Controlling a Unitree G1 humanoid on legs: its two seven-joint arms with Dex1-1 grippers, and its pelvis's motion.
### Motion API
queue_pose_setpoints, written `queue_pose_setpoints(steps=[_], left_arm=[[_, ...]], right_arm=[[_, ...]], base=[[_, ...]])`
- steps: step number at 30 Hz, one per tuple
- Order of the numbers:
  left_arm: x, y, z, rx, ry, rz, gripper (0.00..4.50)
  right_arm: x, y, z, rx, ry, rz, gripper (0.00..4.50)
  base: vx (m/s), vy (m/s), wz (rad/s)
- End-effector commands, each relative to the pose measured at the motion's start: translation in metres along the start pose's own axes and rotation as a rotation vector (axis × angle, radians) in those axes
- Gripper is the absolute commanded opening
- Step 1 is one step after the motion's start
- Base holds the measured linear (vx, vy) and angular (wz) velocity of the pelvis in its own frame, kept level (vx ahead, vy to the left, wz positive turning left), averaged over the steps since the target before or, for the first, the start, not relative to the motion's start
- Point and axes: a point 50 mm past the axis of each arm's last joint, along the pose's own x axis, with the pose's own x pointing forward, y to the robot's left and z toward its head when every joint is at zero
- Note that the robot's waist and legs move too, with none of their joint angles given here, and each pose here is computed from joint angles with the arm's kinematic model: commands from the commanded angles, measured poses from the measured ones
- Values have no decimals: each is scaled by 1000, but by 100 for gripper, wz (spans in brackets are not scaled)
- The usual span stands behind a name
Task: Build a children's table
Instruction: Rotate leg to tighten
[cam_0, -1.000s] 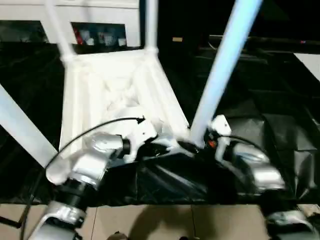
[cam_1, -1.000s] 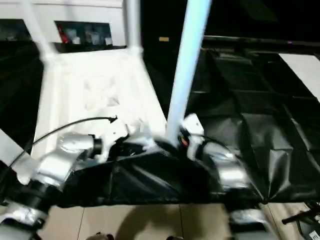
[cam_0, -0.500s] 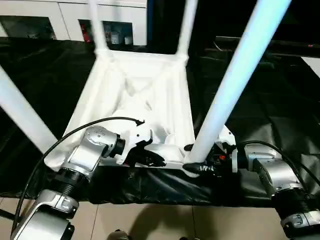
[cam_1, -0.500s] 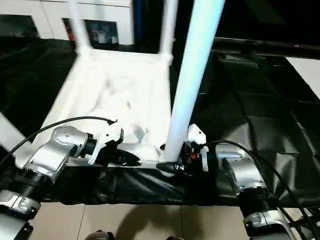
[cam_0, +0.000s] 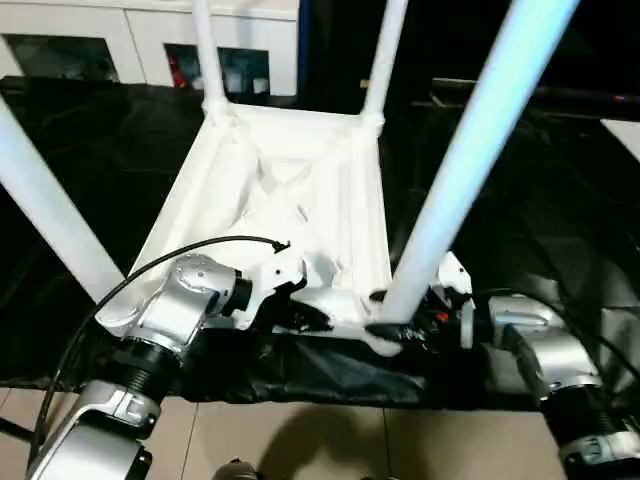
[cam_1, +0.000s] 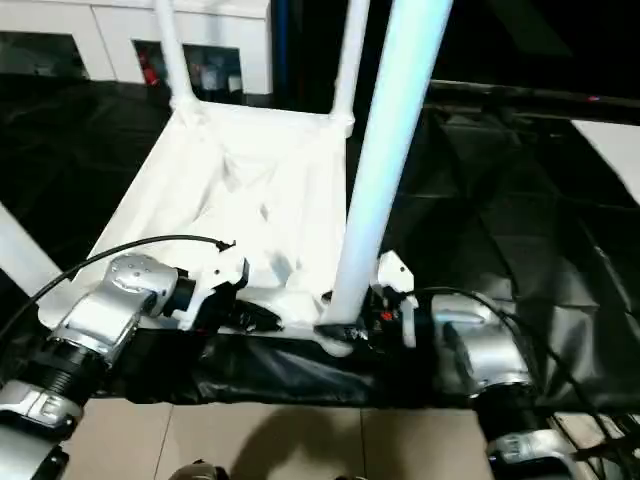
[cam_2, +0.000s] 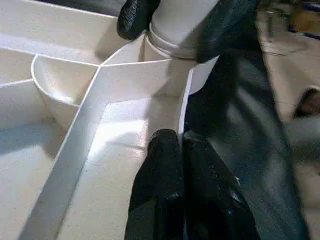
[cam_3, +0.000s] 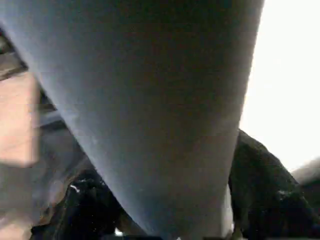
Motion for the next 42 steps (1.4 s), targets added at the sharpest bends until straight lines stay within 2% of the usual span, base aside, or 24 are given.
queue_pose_setpoints(steps=[1,11,15,17,21,22,25,28,29,31,34,35,36,37,42], left_arm=[[27,-2,15,-31,-89,116,0],[63,-17,34,-61,-169,222,0],[70,-19,37,-44,-164,223,0],[69,-18,35,-31,-151,223,0],[66,-16,33,-15,-147,222,0],[62,-15,30,7,-144,201,0],[60,-16,27,27,-136,180,0],[54,-16,22,44,-115,147,0],[51,-15,21,53,-107,130,0],[49,-15,20,62,-101,118,0],[42,-11,17,102,-84,84,0],[42,-11,17,103,-83,80,0],[37,-11,14,126,-71,43,0],[36,-12,13,138,-63,20,0],[31,-12,8,155,-40,-33,0]], right_arm=[[43,19,-14,69,25,21,250],[90,15,-14,205,-1,-352,248],[95,13,-13,178,0,-426,248],[93,11,-11,178,-19,-435,304],[86,10,-11,193,-38,-416,336],[77,10,-14,136,-9,-390,346],[69,11,-17,83,14,-366,374],[45,12,-17,11,8,-307,384],[31,12,-15,-13,-7,-287,384],[21,11,-14,-25,-19,-276,384],[-30,11,-7,-38,-44,-196,384],[-33,11,-6,-40,-42,-196,384],[-62,6,-4,-46,-26,-203,384],[-73,4,-2,-39,-21,-211,384],[-103,3,5,-30,-20,-217,384]], base=[[-51,4,-4],[0,0,0],[0,0,0],[0,0,0],[0,0,0],[0,0,0],[0,0,0],[17,-6,3],[57,-30,16],[60,-35,17],[64,-29,10],[58,2,4],[58,2,4],[0,0,0],[0,0,0]])
